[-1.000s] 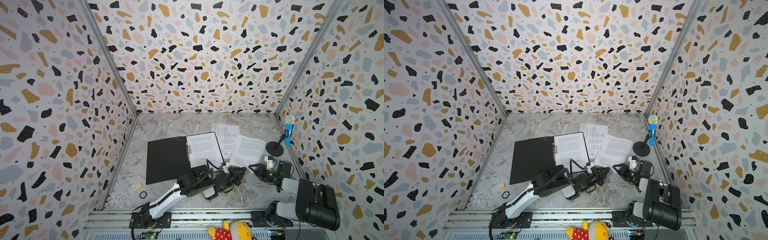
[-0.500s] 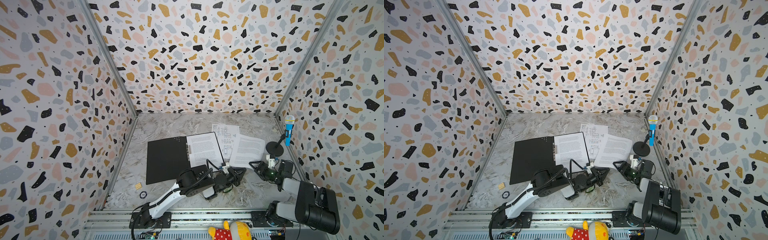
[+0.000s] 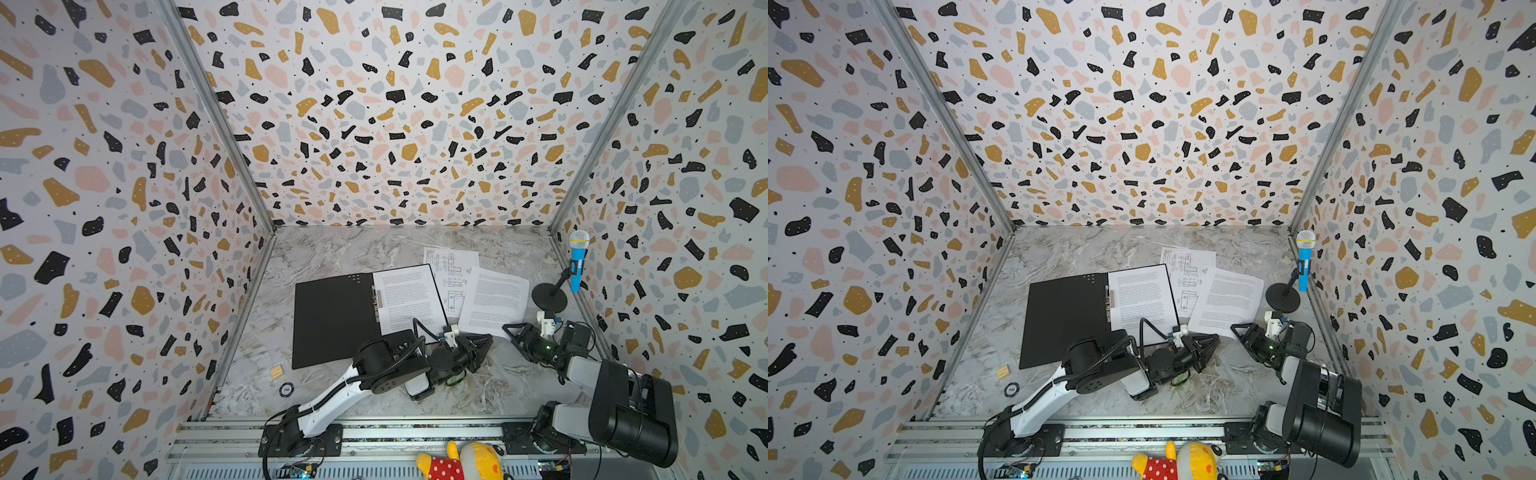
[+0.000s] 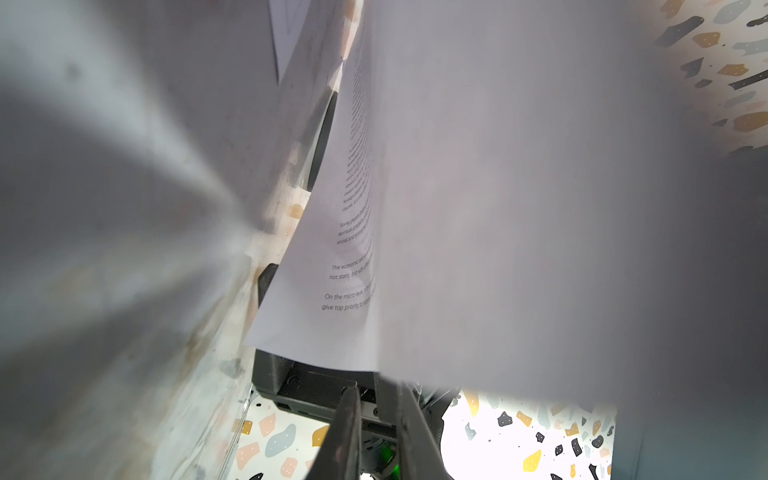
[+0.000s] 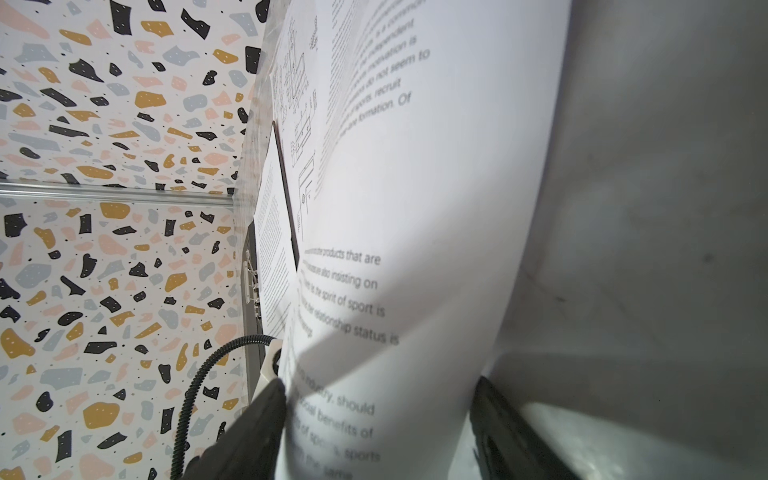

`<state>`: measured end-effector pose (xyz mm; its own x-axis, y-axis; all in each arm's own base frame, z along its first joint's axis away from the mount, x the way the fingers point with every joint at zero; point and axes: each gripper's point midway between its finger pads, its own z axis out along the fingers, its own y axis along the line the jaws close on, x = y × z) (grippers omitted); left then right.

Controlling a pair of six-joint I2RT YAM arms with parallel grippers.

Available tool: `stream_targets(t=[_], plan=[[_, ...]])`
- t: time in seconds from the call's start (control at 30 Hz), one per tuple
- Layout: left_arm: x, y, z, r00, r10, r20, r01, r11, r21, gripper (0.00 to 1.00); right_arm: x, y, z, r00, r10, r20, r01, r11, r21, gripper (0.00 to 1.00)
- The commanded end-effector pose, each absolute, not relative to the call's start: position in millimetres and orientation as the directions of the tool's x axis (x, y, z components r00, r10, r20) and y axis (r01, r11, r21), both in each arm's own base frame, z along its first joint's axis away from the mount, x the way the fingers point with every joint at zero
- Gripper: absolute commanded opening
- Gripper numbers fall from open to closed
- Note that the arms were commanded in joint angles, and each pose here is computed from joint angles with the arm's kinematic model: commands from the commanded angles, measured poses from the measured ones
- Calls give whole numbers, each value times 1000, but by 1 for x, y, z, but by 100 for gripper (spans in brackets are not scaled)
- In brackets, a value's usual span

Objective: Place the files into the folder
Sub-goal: 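Hold the sheet with the left gripper while the right gripper shifts back slightly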

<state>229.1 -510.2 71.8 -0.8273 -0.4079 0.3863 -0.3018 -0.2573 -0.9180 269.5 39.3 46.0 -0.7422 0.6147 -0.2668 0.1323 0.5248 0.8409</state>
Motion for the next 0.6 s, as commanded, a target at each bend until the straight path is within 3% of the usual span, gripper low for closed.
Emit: stream_targets(t=[0.0,0.07,0.17,0.43,0.57], plan=[[225,-498,10,-787,-445,427,-399,-161,-903,35,268,40,45,-752,606,-259,130,522,843,67],[224,-499,9,-788,-446,425,-401,-151,-903,44,268,40,45,-753,605,-259,130,522,843,66],[225,-499,6,-786,-452,422,-404,-141,-904,48,269,40,46,-753,605,-260,126,520,845,66],[237,-507,-7,-777,-473,415,-411,-118,-904,50,268,41,48,-750,605,-265,117,517,848,64],[240,-511,-13,-780,-484,397,-410,-84,-908,47,268,41,48,-749,607,-264,117,514,850,64]])
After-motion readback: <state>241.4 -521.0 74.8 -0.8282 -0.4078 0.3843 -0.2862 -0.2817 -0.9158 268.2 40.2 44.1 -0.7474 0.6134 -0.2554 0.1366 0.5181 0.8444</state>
